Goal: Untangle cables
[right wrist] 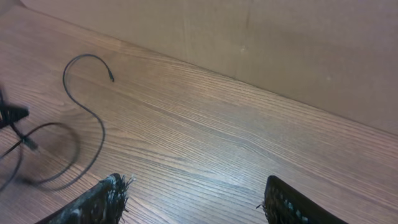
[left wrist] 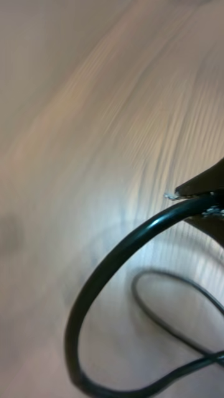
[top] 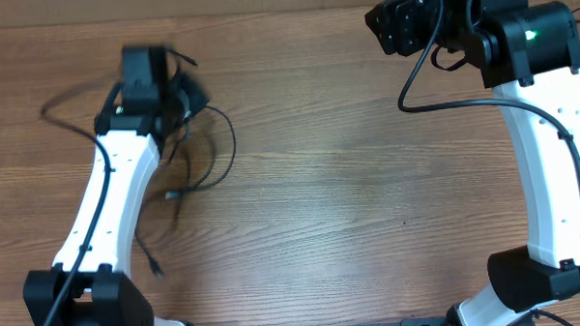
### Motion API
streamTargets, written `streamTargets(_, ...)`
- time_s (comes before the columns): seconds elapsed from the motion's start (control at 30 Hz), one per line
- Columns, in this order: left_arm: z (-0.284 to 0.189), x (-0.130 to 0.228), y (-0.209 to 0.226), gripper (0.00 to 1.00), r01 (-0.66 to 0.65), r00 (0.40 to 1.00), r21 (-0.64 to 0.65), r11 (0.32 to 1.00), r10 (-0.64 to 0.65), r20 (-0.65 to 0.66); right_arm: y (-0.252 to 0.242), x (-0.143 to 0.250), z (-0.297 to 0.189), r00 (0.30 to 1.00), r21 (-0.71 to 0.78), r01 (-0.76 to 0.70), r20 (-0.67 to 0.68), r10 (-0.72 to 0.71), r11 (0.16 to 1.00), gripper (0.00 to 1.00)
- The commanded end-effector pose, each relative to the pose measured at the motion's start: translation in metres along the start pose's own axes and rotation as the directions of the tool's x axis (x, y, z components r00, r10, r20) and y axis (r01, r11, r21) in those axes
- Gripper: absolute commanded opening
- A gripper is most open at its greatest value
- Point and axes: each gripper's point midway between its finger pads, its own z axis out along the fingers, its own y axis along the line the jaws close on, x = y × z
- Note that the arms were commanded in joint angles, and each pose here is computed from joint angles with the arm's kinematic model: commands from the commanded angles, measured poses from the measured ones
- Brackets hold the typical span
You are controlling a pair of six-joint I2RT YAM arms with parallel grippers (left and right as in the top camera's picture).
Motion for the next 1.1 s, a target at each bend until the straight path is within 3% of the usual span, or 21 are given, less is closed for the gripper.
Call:
streamTargets(0.0,-0.04,0.012,-0.108,0.04,-0.358,0.928,0.346,0.867,0.372,0.026,0.0,-0.002,-0.003,1.0,-0.002,-0.027,0.012,0.027,1.0,0.69)
streamTargets(0.1,-0.069,0.023,-0.167,0.04,-0.457,0.88,0.46,0.761,0.462,0.108,-0.006,-0.005,-0.004,0.996,0.009,-0.081,0.024,0.08,0.997,0.61)
streamTargets(0.23,-0.083,0.049,-0.208,0.04,-0.532,0.83,0.526,0.664,0.533,0.166,-0.024,-0.009,-0.009,0.989,0.036,-0.137,0.053,0.135,0.99,0.58)
streamTargets(0.5,-0.05,0.129,-0.243,0.04,-0.53,0.774,0.609,0.59,0.631,0.063,-0.082,-0.029,-0.068,0.957,0.142,-0.25,0.188,0.222,0.958,0.57)
streamTargets(0.7,-0.038,0.179,-0.274,0.04,-0.482,0.734,0.739,0.471,0.677,0.048,-0.126,-0.03,-0.128,0.927,0.244,-0.323,0.276,0.254,0.914,0.56)
streamTargets(0.83,-0.019,0.208,-0.281,0.04,-0.468,0.715,0.755,0.46,0.699,0.018,-0.146,-0.017,-0.142,0.916,0.279,-0.366,0.276,0.291,0.888,0.56)
streamTargets(1.07,0.03,0.263,-0.273,0.04,-0.405,0.684,0.764,0.502,0.721,-0.111,-0.135,-0.02,-0.142,0.91,0.157,-0.361,0.276,0.31,0.919,0.56)
